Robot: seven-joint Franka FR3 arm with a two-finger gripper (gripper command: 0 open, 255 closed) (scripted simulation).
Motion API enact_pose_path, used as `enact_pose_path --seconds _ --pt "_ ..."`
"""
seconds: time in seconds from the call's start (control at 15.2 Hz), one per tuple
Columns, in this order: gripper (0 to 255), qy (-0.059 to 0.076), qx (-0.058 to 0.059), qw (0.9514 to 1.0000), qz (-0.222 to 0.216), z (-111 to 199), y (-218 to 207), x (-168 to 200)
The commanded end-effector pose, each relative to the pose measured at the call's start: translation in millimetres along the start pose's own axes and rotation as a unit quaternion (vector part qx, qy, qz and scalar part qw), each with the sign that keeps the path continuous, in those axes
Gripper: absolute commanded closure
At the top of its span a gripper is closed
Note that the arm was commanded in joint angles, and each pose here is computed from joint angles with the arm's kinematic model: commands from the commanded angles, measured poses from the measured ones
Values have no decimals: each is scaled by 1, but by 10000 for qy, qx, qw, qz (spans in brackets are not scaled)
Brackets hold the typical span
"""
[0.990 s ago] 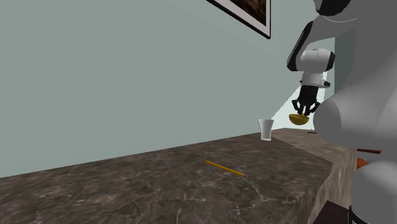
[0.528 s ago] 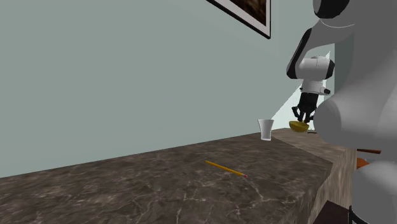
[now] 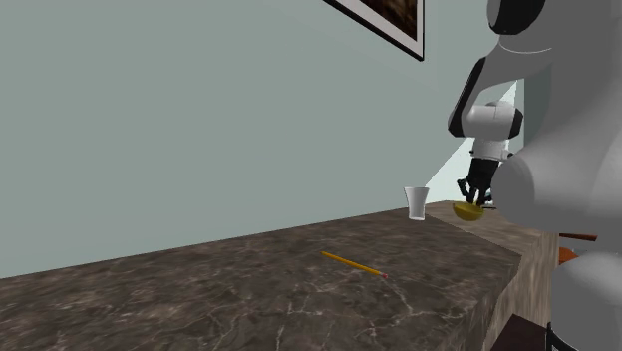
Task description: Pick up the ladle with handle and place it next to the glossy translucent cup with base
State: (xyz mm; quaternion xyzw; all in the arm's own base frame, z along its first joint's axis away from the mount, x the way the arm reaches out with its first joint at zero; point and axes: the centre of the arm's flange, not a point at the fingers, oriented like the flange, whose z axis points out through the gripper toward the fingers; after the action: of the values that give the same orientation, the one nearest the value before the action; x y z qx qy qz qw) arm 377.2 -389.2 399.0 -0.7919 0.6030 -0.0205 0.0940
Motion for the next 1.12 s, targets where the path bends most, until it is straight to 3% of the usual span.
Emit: enact_pose_path --seconds 0.0,0.53,1.06 --pt "255 3 2 10000 0 9 2 1" --pt "255 3 2 10000 0 55 10 5" --pt "255 3 2 10000 0 55 10 5"
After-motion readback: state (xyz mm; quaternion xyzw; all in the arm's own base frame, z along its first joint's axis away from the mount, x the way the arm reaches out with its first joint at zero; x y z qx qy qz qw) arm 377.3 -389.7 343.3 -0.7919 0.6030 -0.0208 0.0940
